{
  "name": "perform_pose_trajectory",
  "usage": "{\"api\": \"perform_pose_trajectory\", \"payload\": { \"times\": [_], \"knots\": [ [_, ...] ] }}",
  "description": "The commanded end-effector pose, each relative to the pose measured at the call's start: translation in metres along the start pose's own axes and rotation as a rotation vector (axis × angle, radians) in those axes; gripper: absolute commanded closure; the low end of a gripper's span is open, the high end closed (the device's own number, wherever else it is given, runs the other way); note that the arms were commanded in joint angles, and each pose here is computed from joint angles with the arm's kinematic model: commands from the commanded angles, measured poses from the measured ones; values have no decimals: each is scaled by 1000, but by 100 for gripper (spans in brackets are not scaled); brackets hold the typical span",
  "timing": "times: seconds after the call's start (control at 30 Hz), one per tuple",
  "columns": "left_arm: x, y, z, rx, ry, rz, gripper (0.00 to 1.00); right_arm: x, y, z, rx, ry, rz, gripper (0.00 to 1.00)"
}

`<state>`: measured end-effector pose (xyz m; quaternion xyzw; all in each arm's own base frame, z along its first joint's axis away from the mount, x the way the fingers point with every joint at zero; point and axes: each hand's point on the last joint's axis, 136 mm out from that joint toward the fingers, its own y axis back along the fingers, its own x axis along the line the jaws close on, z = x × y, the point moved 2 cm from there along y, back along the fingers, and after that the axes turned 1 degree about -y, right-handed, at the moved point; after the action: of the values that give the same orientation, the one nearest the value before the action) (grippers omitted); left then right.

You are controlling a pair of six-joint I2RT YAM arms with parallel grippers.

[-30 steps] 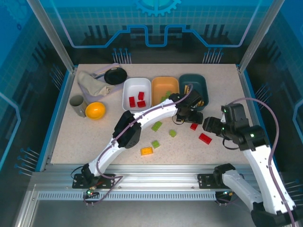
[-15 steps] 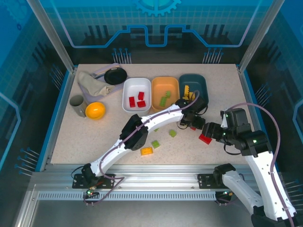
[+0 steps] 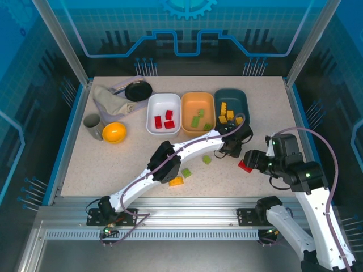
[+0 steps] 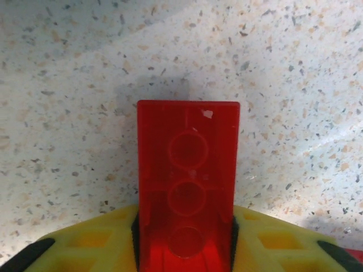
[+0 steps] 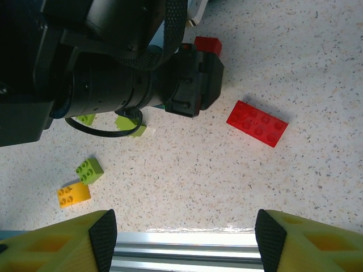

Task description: Sort the legos into containers by color

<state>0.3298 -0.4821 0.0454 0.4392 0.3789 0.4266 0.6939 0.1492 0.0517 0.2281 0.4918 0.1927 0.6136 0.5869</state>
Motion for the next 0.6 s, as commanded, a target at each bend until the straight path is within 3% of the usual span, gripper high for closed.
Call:
{"api": "perform_pose_trajectory", "payload": {
  "times": [0.0, 0.27, 0.43, 0.57],
  "knots": [
    [4, 4, 1, -14, -22, 45, 70, -4, 2, -7, 16, -14, -5, 32],
    [5, 88, 31, -129, 60, -23, 73, 13, 7, 3, -26, 38, 85, 33],
    [57, 139, 44, -156, 240, -45, 73, 44, 2, 12, -27, 109, 258, 34],
    [116, 158, 48, -160, 373, -34, 72, 64, -11, 18, -3, 167, 305, 35]
  ]
}}
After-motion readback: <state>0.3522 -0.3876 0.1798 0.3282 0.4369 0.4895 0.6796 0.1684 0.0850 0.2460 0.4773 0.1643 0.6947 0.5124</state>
